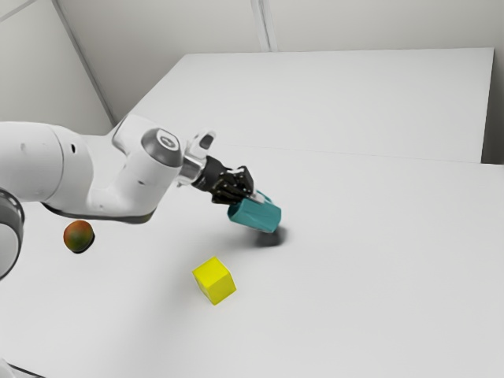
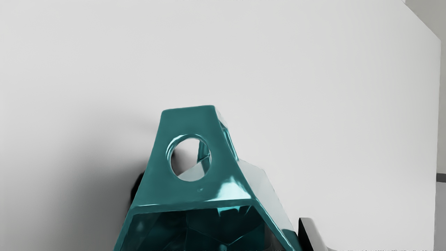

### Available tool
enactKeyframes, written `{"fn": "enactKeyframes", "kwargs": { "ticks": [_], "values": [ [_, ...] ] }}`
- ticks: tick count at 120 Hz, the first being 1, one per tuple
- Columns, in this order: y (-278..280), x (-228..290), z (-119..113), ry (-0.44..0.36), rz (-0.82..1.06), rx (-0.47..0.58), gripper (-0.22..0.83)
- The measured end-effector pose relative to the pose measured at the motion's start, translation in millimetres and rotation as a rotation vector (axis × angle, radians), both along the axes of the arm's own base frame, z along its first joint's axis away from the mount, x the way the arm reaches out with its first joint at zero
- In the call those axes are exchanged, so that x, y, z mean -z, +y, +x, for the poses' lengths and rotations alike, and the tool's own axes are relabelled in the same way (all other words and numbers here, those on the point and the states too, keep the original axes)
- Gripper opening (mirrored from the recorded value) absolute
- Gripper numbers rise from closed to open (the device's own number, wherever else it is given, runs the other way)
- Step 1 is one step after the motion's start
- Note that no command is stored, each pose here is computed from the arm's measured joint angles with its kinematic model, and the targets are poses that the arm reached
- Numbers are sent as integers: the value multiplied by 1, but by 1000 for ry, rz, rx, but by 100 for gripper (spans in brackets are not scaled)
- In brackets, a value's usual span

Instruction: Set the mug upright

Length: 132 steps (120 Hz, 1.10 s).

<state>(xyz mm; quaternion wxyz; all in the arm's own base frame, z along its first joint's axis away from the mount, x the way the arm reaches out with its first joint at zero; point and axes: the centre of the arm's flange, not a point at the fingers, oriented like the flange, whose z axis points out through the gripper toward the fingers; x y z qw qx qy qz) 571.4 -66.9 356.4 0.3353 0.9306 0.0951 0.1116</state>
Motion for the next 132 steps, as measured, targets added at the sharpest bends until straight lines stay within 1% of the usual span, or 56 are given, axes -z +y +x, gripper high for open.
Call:
{"fn": "enactKeyframes", "kwargs": {
  "ticks": [22,37,56,70,86,109,132],
  "values": [
    [6,-20,0,-42,144,94,-16],
    [10,-31,-2,-49,261,159,-16],
    [15,-38,-3,-32,402,229,-16],
    [18,-42,-6,1,481,266,-16],
    [30,-37,-10,61,546,276,-16],
    [69,-30,-13,140,595,224,-17],
    [55,-26,-16,167,621,238,-17]
  ]
}}
